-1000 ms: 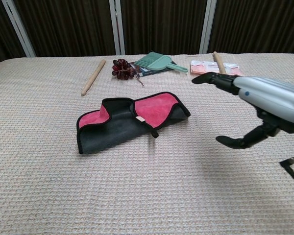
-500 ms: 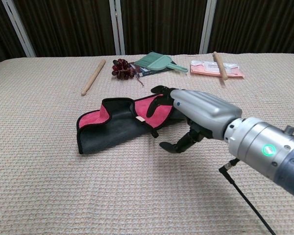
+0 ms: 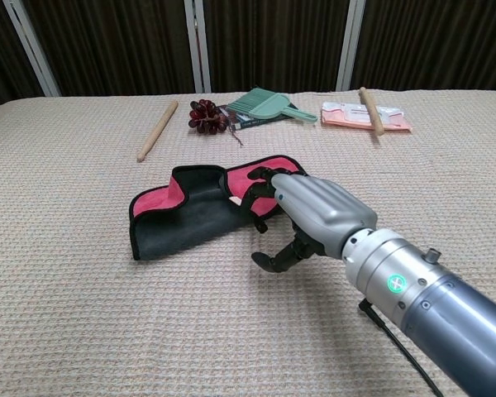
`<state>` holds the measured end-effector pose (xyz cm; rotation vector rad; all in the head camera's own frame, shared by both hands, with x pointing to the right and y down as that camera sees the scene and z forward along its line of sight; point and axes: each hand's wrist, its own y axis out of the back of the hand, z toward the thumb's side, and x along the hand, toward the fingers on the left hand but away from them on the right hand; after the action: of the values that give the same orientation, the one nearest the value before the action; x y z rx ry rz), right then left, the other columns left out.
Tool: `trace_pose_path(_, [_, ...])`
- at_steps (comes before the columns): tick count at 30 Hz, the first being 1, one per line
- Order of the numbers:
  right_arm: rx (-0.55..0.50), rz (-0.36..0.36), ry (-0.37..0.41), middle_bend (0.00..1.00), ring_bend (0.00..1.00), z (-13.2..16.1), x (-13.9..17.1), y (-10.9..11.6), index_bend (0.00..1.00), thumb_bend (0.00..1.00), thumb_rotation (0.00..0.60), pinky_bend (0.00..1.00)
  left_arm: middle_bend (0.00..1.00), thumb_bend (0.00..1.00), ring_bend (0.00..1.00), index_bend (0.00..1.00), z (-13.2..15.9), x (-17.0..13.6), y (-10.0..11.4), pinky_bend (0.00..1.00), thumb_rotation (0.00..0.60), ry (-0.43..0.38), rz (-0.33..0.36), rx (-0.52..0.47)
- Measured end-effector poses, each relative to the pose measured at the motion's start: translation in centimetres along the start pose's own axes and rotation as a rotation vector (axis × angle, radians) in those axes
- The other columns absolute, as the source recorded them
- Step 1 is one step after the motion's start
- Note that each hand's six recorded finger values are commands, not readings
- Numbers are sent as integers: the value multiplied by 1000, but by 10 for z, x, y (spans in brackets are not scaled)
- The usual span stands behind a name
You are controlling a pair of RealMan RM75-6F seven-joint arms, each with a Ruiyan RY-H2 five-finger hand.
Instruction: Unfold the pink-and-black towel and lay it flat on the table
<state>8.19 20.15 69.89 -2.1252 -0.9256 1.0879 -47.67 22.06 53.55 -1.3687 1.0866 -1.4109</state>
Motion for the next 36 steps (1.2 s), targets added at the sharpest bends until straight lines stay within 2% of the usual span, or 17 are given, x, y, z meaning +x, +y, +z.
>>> trace_pose_path(5, [-9,-31,-25,106,7,-1,-4,-4,366,310,600,0,0,1,0,0,-1,1,0,0,600,6,4,-3])
trace_pose_path(18, [-12,-57,-59,106,31,-11,-12,-7,365,310,600,0,0,1,0,0,1,-2,2,0,600,-1,15,-2])
trace_pose_path(30, [-37,-139,-83,119,39,-13,-10,4,390,310,600,0,0,1,0,0,3,-3,4,0,600,-6,23,-8])
trace_pose_path(36, [-50,-131,-102,135,41,-16,-6,0,419,310,600,0,0,1,0,0,3,-4,4,0,600,-10,23,-11])
